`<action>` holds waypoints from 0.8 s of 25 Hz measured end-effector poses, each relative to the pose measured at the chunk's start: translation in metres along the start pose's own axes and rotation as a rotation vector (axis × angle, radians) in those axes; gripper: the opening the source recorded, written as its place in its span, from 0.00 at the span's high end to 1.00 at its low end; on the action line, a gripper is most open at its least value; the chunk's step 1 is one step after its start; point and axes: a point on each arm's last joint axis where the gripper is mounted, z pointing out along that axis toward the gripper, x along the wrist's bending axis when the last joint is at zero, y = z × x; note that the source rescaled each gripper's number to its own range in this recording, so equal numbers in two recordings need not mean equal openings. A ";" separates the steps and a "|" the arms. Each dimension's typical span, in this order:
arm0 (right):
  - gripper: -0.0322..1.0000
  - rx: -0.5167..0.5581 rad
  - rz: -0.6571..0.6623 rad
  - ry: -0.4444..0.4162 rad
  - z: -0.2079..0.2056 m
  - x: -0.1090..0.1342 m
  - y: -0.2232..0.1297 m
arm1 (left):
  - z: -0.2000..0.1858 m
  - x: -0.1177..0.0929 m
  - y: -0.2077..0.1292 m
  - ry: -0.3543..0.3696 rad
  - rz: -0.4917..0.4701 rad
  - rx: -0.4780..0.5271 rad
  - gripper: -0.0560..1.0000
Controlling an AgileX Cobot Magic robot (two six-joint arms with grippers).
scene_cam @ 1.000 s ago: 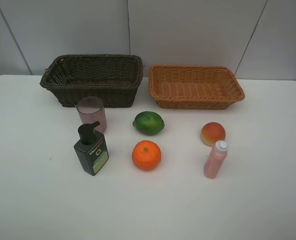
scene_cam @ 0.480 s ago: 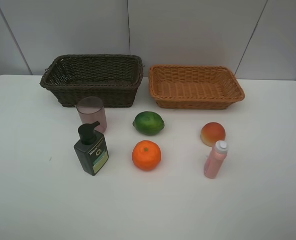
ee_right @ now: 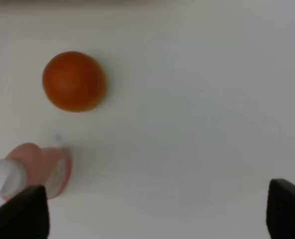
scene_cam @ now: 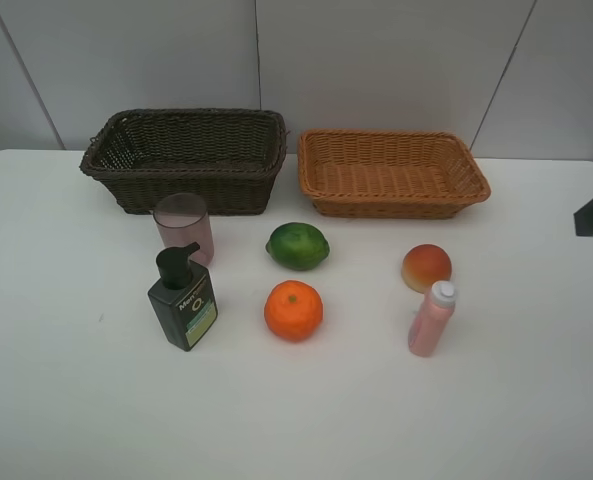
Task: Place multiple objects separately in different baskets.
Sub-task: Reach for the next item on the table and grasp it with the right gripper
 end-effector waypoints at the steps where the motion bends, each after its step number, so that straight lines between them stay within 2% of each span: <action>1: 0.07 0.025 -0.028 0.014 0.006 0.006 0.007 | 0.000 0.000 0.000 0.000 0.000 0.000 0.00; 4: 0.07 0.106 -0.083 0.036 0.031 0.023 0.033 | 0.000 0.000 0.000 0.000 0.000 0.000 0.00; 10: 0.07 0.201 -0.156 0.062 0.080 0.058 0.078 | 0.000 0.000 0.000 0.000 0.000 0.000 0.00; 14: 0.07 0.261 -0.124 0.057 0.118 0.077 0.094 | 0.000 0.000 0.000 0.000 0.000 0.000 0.00; 20: 0.07 0.323 -0.013 0.048 0.170 0.087 0.090 | 0.000 0.000 0.000 0.000 0.000 0.000 0.00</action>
